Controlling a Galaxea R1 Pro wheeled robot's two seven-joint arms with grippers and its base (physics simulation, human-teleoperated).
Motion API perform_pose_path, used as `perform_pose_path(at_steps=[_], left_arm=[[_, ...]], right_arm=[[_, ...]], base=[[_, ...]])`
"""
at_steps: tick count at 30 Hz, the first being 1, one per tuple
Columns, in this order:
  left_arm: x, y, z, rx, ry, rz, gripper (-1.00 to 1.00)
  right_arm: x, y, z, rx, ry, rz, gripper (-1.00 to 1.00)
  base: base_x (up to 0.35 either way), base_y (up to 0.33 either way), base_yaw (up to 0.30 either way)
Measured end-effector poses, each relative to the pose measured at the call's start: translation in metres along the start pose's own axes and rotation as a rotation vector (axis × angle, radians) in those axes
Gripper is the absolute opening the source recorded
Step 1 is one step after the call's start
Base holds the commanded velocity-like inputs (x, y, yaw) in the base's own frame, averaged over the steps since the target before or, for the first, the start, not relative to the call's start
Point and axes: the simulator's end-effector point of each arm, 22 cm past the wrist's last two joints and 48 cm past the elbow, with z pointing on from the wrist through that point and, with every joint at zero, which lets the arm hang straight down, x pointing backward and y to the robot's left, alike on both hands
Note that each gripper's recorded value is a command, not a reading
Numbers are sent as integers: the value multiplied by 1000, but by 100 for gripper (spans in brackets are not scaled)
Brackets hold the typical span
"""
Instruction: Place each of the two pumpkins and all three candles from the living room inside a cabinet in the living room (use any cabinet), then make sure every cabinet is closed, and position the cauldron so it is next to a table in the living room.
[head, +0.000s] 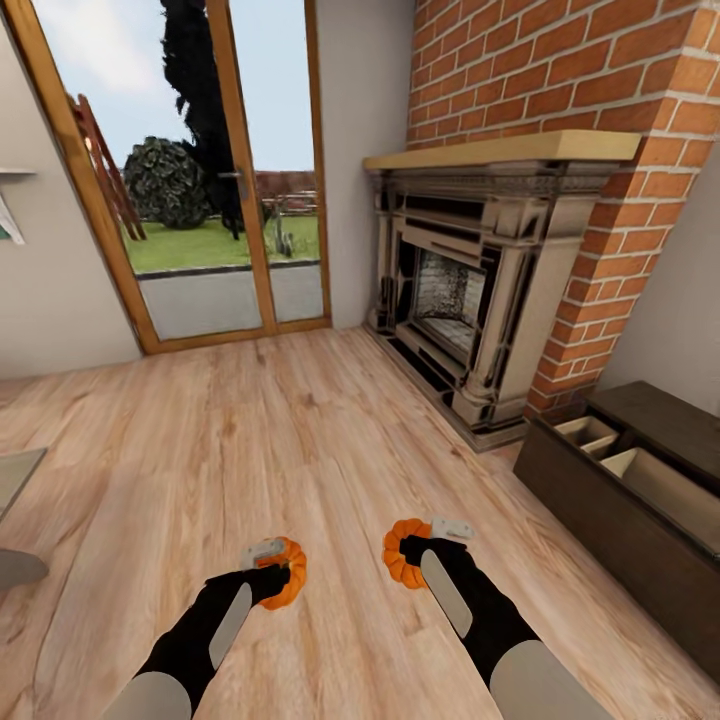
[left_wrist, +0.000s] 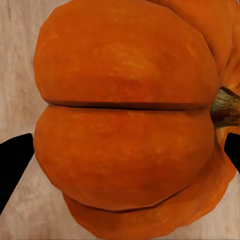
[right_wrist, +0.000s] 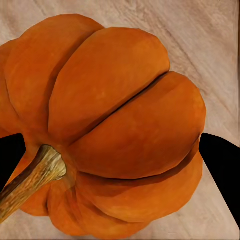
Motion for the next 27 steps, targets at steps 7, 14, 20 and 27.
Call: perform_pose_path(at_steps=[7,14,20,27], left_arm=[[2,1,2,0,5,-1,-100],[5,1,4,0,12,-4,-100],[1,2,3,-2,6,-7,-100],[-7,0,-1,3,-1,-10,-100]], right_arm=[[3,0,2,1,6,0,-100],[5,-3,5,3,15,8,-100],[6,-8,7,10,20,15,-100],[3,-22,8,30,29,60,-100]], base=[[159,6,-240],[56,0,-245],[2,0,-258],[0,0,-264]])
